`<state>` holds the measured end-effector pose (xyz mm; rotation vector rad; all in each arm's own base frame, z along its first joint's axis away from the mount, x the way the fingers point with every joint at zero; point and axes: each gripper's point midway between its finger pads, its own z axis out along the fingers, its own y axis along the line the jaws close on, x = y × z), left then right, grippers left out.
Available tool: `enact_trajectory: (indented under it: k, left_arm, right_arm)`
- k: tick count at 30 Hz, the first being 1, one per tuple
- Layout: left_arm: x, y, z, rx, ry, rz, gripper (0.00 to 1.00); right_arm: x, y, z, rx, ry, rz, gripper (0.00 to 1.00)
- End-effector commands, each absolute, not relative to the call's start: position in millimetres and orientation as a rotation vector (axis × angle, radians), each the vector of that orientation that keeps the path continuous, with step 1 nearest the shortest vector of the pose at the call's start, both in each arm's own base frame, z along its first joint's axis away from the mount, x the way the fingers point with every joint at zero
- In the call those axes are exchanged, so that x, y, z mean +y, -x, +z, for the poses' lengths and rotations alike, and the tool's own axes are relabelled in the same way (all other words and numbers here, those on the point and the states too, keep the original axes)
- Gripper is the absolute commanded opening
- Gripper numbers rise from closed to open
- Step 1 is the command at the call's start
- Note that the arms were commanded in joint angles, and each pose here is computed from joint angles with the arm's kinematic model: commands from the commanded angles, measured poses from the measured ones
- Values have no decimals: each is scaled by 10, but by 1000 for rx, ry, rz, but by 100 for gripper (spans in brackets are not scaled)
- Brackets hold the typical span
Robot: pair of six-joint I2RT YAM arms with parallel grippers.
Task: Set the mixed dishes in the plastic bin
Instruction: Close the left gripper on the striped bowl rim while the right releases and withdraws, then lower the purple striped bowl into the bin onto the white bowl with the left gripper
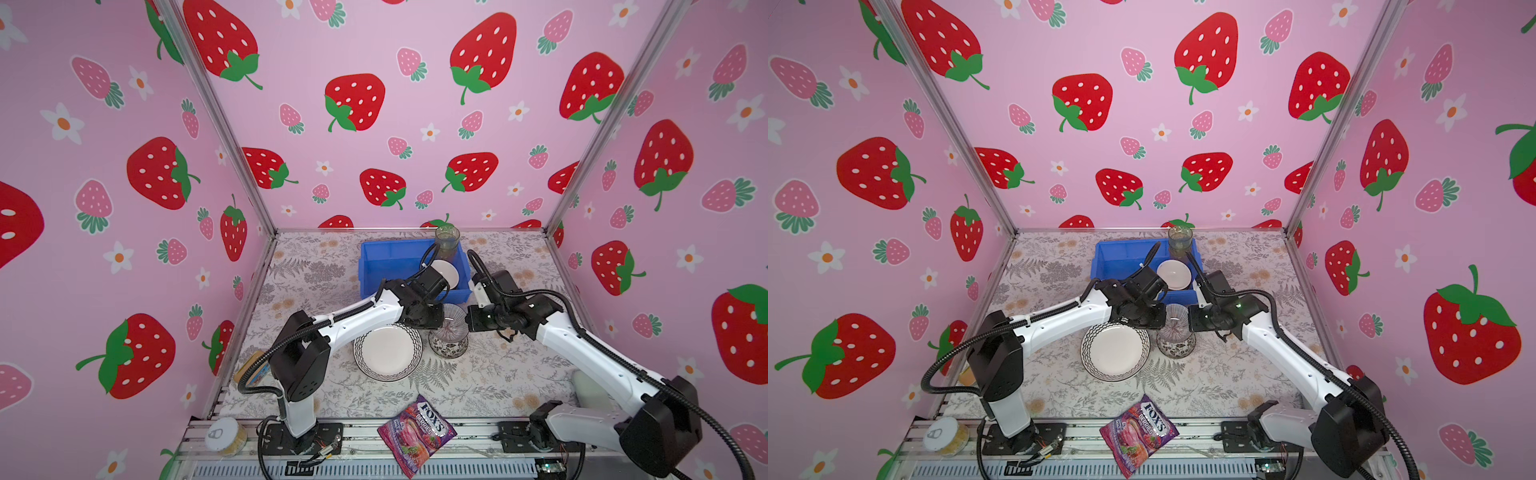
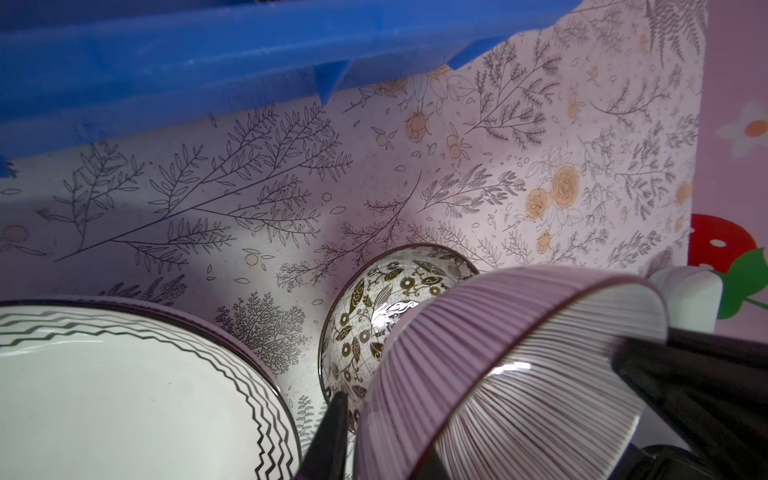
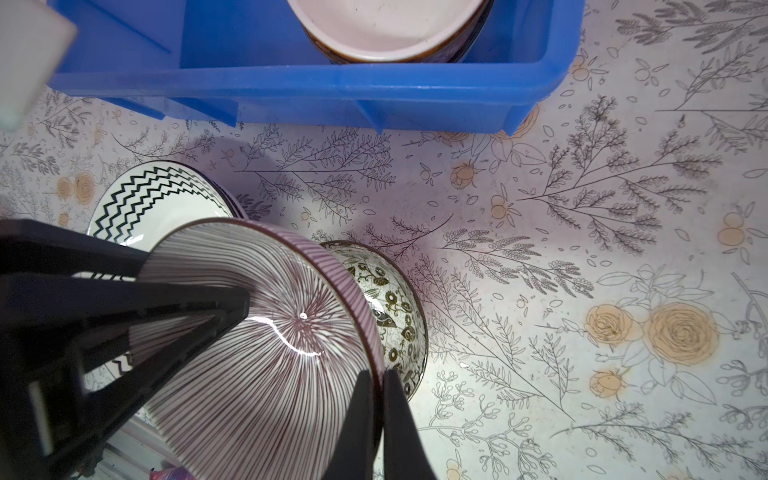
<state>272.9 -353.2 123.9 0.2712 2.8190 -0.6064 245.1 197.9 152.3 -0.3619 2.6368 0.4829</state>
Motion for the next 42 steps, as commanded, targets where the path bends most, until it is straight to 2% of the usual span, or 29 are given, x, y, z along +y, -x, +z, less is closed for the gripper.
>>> enact_trajectory:
  k: [1, 6, 7, 10, 13, 14, 20, 23, 29, 42]
  left_arm:
    - [-3625, -2765, 1380, 2790, -286, -642, 17]
    - [-3642, -2776, 1419, 2779, -290, -650, 7]
    - [-3641, -2767, 1420, 2781, -293, -650, 1]
    - [-3635, -2761, 1448, 2778, -299, -648, 0]
    - [-3618, -2767, 1468, 2774, -304, -638, 0]
    - [-3612, -2770, 1485, 2769, -309, -633, 0]
    - [-3504, -2839, 1579, 2745, -323, -554, 0]
    - [-3441, -2910, 1659, 2728, -317, -525, 0]
    - [-3344, -3130, 1862, 2681, -294, -485, 0]
    - [-3188, -3914, 2208, 2565, -175, -474, 0]
  right_arm:
    - [1961, -2470, 1643, 2604, 344, 503, 0]
    - [1936, -2480, 1631, 2606, 334, 504, 0]
    - [1931, -2479, 1624, 2607, 332, 503, 0]
    - [1928, -2495, 1633, 2602, 328, 510, 0]
    - [1924, -2509, 1635, 2599, 324, 511, 6]
    - [1926, -2513, 1639, 2599, 326, 514, 11]
    - [1834, -2584, 1780, 2565, 301, 489, 56]
    - [1726, -2633, 1897, 2541, 278, 469, 66]
    - [1471, -2711, 2046, 2503, 223, 435, 73]
    - [1324, -2857, 1988, 2511, 228, 452, 74]
